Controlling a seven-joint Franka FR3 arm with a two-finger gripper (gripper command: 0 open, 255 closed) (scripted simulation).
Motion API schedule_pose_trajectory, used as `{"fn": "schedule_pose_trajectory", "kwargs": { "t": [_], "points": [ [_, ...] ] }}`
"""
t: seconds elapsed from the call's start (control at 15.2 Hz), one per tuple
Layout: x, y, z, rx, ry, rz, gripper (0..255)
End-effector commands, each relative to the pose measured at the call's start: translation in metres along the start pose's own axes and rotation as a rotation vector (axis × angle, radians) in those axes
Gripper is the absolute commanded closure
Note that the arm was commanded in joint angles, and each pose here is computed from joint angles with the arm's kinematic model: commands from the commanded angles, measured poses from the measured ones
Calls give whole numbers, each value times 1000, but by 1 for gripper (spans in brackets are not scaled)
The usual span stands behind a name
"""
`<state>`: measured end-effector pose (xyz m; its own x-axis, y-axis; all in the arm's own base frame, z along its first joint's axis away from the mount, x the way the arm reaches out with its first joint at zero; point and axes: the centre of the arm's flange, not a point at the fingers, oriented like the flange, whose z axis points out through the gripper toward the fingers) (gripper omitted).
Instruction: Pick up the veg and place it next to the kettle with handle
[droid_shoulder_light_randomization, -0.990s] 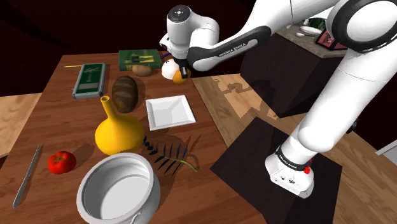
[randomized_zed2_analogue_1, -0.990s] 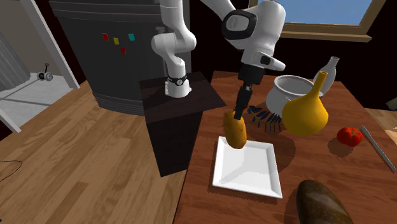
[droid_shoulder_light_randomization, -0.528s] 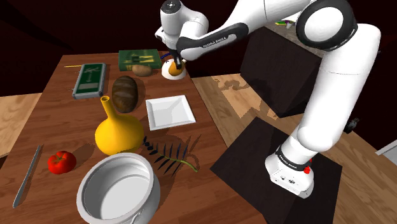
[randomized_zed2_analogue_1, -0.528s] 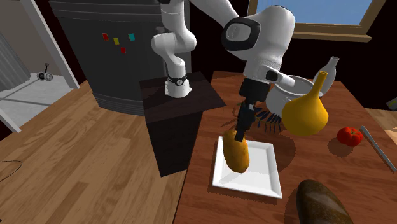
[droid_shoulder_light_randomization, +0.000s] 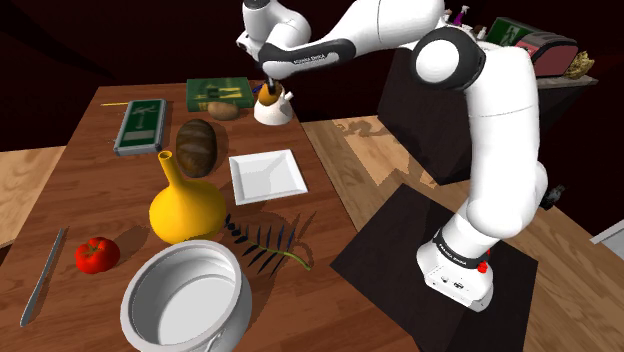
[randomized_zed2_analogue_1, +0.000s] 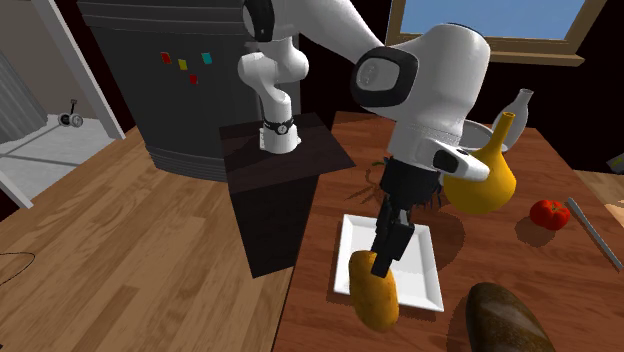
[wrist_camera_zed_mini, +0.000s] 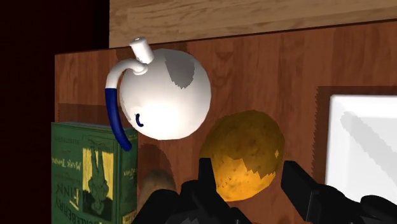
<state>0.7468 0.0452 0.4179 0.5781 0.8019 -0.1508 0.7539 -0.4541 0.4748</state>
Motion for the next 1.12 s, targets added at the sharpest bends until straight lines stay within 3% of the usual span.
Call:
{"fn": "schedule_pose_trajectory", "kwargs": {
  "t": [0.0,0.07,1.06],
  "points": [
    [2,25,12,0,0,0,255],
    [5,39,19,0,0,0,255],
    [16,1,88,0,0,0,255]
  ]
}}
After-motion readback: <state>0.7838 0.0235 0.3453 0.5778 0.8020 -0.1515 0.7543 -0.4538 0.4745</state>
